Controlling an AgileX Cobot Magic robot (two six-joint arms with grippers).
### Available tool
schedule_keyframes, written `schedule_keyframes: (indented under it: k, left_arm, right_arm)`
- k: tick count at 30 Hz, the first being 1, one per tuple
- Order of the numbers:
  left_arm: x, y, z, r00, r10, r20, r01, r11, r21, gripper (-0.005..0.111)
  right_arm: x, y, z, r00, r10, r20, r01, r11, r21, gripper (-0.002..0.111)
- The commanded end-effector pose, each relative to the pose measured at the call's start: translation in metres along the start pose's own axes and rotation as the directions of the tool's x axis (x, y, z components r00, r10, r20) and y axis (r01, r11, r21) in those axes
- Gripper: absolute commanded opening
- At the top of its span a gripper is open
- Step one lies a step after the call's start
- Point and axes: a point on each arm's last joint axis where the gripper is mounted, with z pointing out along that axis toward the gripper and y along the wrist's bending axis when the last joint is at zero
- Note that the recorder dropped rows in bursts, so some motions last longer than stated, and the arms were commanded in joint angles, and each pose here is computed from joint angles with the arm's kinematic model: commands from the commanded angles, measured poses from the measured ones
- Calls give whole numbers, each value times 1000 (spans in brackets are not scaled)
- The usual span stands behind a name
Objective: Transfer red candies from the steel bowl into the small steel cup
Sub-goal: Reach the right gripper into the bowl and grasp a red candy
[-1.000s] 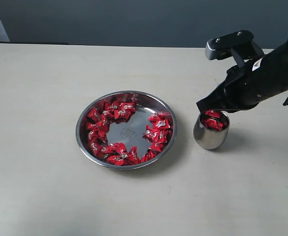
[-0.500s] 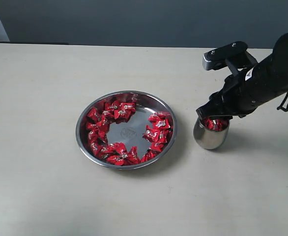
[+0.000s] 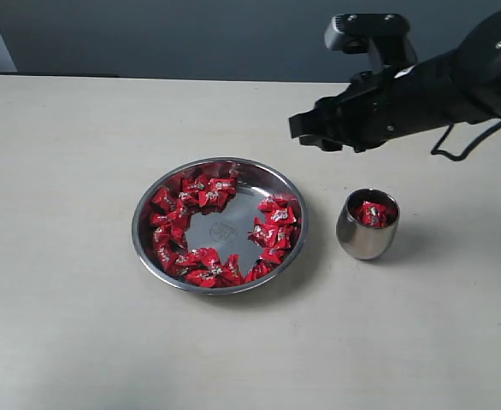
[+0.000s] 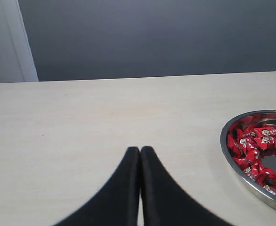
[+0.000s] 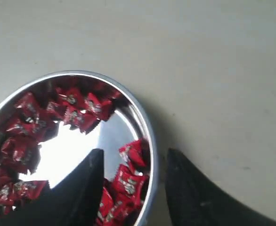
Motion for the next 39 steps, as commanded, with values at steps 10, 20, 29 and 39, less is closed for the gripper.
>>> schedule_keyframes:
  k: [10, 20, 29, 39]
  left_arm:
    - [0, 0, 0, 1000, 0, 6, 0, 1000, 6, 0]
    - [0, 0, 0, 1000, 0, 6, 0, 1000, 6, 0]
    - [0, 0, 0, 1000, 0, 6, 0, 1000, 6, 0]
    - [0, 0, 0, 1000, 0, 6, 0, 1000, 6, 0]
  right_arm:
    - [14, 60, 72, 936, -225, -269, 144, 946, -289, 43]
    - [30, 77, 85, 894, -283, -347, 153, 921, -357, 55]
    - [37, 85, 93, 889, -290, -355, 154, 919, -364, 55]
    - [44, 80, 109, 900, -254, -354, 135, 935, -328, 55]
